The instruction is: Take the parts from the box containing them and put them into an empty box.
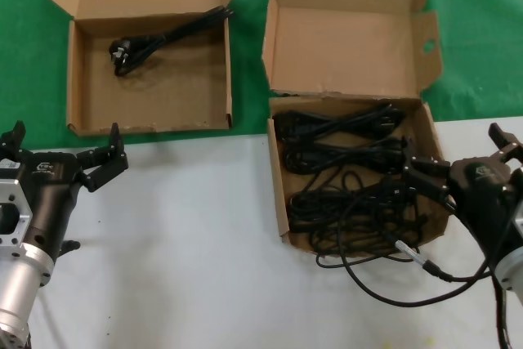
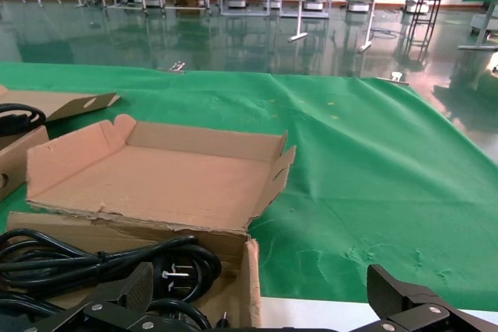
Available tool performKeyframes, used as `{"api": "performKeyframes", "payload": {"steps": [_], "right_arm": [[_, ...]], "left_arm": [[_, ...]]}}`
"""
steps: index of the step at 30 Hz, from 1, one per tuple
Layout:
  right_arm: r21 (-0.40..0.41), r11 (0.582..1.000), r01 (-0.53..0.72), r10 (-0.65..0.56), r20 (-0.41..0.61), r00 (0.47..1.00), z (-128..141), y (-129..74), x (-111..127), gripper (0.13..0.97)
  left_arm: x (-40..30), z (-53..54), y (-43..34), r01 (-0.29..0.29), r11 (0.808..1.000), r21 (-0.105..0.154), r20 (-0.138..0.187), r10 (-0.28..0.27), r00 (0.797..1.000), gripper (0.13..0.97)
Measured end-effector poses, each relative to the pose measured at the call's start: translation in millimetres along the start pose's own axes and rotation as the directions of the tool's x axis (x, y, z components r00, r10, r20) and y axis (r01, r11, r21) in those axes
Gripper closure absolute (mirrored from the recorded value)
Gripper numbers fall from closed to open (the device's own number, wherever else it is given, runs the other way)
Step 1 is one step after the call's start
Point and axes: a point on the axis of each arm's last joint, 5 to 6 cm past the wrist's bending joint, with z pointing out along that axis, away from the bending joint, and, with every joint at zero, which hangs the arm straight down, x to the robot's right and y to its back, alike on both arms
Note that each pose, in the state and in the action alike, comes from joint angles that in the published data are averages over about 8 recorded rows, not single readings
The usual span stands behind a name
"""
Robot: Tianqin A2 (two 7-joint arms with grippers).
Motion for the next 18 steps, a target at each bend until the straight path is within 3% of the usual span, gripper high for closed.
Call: {"api": "performKeyframes", "payload": {"steps": [18], "right_arm": [[0.0,1.0,0.0,0.0,0.0,1.0,0.0,0.0,0.0,0.13]], "left_arm": [[0.0,0.0,0.0,0.0,1.0,0.0,0.0,0.0,1.0,0.132]]}}
